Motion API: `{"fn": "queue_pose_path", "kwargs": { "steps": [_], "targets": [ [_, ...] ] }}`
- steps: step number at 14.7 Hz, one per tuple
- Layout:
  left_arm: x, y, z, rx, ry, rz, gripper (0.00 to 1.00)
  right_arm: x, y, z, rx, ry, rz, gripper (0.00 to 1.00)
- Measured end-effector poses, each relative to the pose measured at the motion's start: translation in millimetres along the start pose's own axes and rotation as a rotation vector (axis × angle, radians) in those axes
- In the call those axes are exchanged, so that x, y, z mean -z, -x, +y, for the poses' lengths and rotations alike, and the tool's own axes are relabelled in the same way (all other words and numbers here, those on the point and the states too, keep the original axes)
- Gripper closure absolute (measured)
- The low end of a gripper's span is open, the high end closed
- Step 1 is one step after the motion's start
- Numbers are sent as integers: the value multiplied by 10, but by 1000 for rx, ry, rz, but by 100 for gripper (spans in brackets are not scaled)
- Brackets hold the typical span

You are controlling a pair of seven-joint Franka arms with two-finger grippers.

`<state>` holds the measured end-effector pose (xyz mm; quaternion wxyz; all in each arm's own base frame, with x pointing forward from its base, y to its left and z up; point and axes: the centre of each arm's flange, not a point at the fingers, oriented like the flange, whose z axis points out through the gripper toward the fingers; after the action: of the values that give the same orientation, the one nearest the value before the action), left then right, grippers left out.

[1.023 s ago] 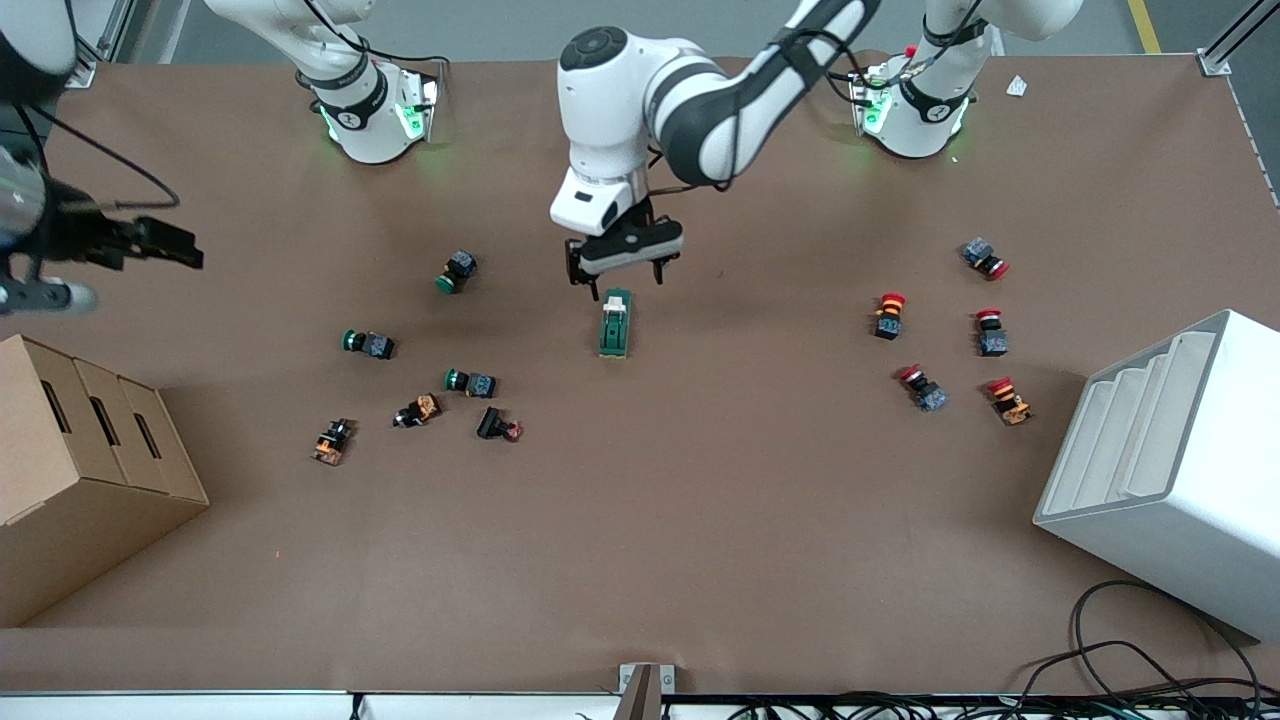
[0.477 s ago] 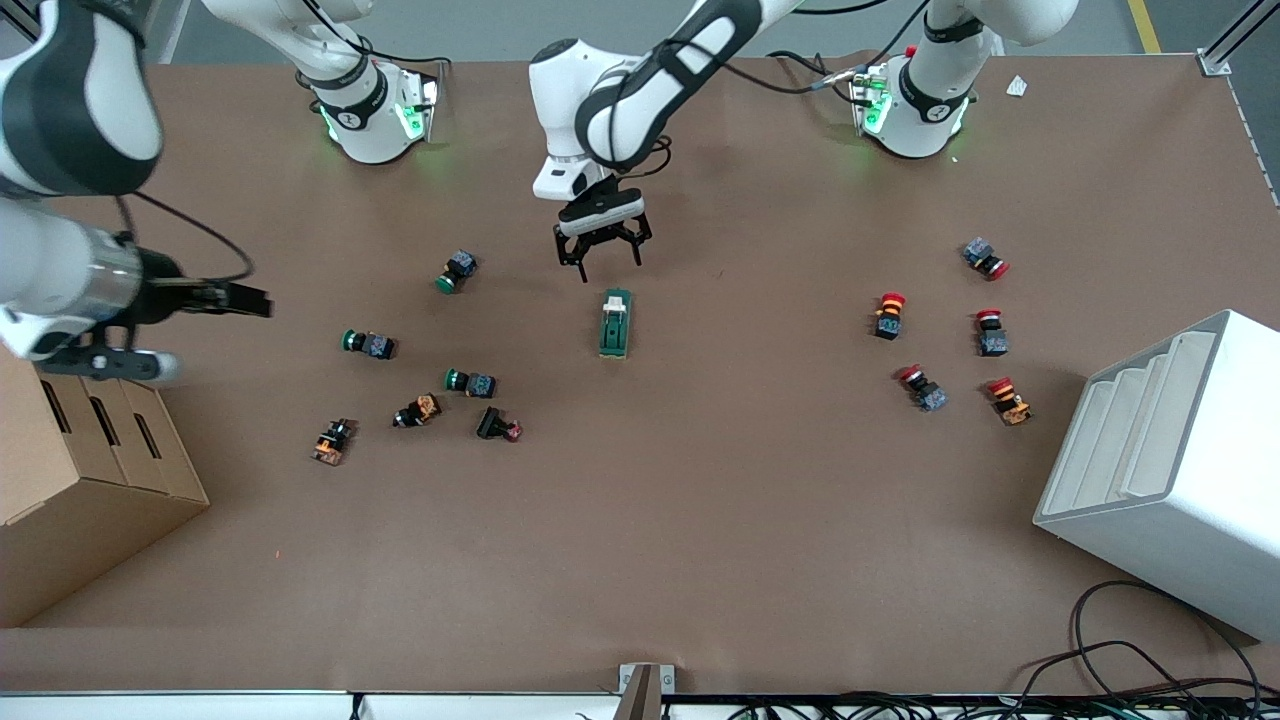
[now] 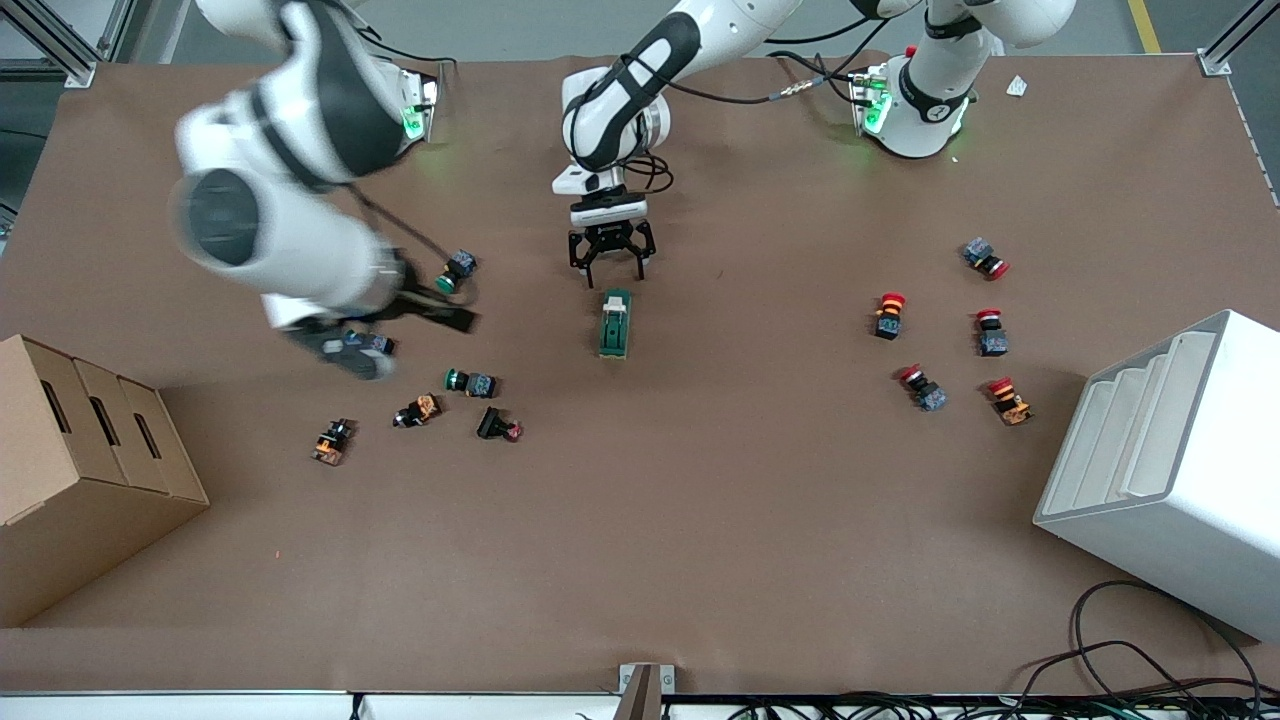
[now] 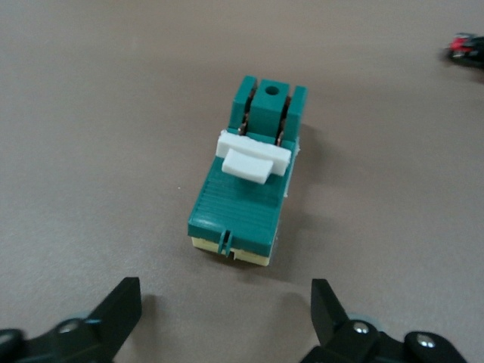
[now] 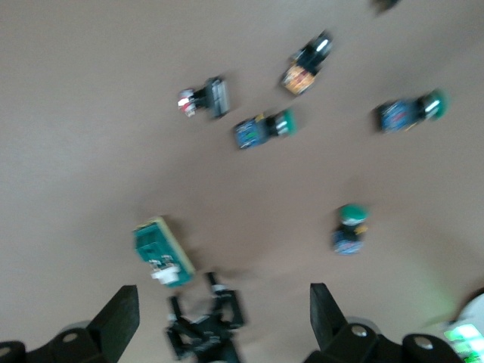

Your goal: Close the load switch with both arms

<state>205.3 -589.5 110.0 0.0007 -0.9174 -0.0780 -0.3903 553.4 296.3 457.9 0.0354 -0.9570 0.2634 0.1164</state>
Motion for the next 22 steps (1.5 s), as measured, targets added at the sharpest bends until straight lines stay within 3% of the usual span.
{"fn": "queue_pose_path", "kwargs": {
  "steps": [2, 5, 10, 16, 22],
  "targets": [
    [-21, 86, -106, -15, 60, 55, 0, -382, 340, -383, -49, -27, -5, 0],
    [-76, 147, -211, -47, 129, 124, 0, -895, 438, -556, -99, -85, -63, 0],
    [-216, 84, -254, -117, 170, 272, 0, -1810, 686, -556, -97, -87, -36, 0],
    [-400, 207, -307, -156, 161, 335, 0, -2334, 864, -601, -80, -89, -13, 0],
    [-403, 258, -296, -165, 155, 360, 0, -2701, 1127, -671, -99, -151, -12, 0]
  ]
}}
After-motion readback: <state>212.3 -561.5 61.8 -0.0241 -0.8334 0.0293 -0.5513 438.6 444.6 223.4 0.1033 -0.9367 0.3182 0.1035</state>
